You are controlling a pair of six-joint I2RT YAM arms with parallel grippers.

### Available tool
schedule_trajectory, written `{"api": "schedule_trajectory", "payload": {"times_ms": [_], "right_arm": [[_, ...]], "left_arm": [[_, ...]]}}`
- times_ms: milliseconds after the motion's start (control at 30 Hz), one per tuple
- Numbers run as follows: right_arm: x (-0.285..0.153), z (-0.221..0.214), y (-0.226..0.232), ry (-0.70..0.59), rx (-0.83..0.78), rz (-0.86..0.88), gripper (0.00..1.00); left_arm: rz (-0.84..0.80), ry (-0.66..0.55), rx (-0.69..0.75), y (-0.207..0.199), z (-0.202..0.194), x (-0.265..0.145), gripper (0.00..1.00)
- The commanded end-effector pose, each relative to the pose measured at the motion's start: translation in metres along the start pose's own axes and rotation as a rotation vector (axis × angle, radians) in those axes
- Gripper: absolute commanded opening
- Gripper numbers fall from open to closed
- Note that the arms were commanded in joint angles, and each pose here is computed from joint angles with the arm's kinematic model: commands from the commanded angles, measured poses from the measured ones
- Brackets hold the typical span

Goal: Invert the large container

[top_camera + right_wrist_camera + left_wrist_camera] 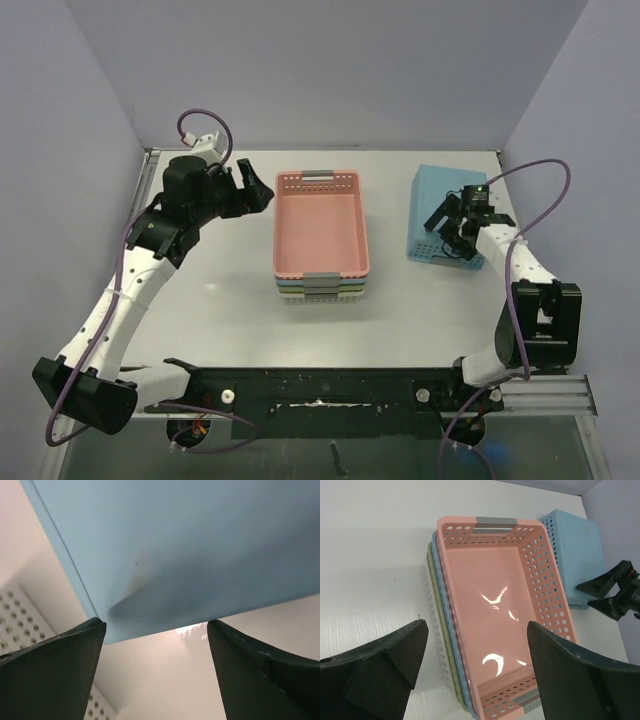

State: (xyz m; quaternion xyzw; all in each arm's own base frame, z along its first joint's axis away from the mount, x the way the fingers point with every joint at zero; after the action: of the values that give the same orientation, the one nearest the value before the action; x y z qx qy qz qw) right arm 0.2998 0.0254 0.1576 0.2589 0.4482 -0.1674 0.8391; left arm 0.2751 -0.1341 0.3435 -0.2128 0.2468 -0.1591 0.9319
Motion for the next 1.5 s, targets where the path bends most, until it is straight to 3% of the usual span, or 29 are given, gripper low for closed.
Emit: {"api": "schedule_trajectory", "payload": {"times_ms": [0, 133, 200, 400, 567, 800, 967, 1133, 1300, 1467], "right_arm": [[0.012, 0.070, 0.001, -0.179, 0.006, -0.012, 0.86], [0.018, 0.095, 0.002, -0.162, 0.019, -0.066, 0.86], [0.006, 0.094, 0.013, -0.183, 0.002, -0.011, 0.86], [-0.021, 0.051, 0.068, -0.237, -0.133, 0.181, 0.86], [0.014, 0.033, 0.083, -0.129, -0.199, 0.250, 0.86], [0.075, 0.088, 0.063, -0.105, -0.187, 0.055, 0.86], [0.078, 0.116, 0.071, -0.169, -0.175, 0.117, 0.86], [0.047, 0.111, 0.100, -0.144, -0.233, 0.258, 0.86], [-0.029, 0.076, 0.131, -0.185, -0.369, 0.437, 0.87], [-0.096, 0.054, 0.123, -0.187, -0.380, 0.612, 0.87]], "left_arm": [[-0.052, -0.048, 0.003, -0.006, 0.008, -0.015, 0.81], [-0.046, -0.047, 0.012, -0.006, 0.008, -0.017, 0.81], [-0.044, -0.044, 0.015, -0.005, 0.006, -0.018, 0.81], [-0.050, -0.032, 0.011, -0.003, 0.004, -0.012, 0.81], [-0.050, -0.033, 0.010, -0.005, 0.006, -0.012, 0.81], [-0.045, -0.030, 0.001, -0.005, 0.004, -0.022, 0.81], [-0.051, -0.029, -0.025, -0.002, -0.004, -0.025, 0.81], [-0.064, -0.013, -0.032, -0.003, -0.007, -0.021, 0.81], [-0.064, 0.011, -0.002, -0.003, -0.008, -0.016, 0.81], [-0.029, 0.046, 0.029, -0.005, -0.012, -0.006, 0.81]]}}
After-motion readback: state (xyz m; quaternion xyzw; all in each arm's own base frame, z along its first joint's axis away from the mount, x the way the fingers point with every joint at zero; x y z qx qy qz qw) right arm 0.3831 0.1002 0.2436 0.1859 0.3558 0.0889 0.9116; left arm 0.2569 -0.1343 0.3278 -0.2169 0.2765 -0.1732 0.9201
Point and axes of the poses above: each gripper's point midway between its finger pads, its own x axis out along the fingers, its own y axis along the line the jaws close on, z = x × y, the point moved 8 cm from there along -x, back along the fingers, and after that the axes turned 1 degree about -x, right-handed, at the moved point
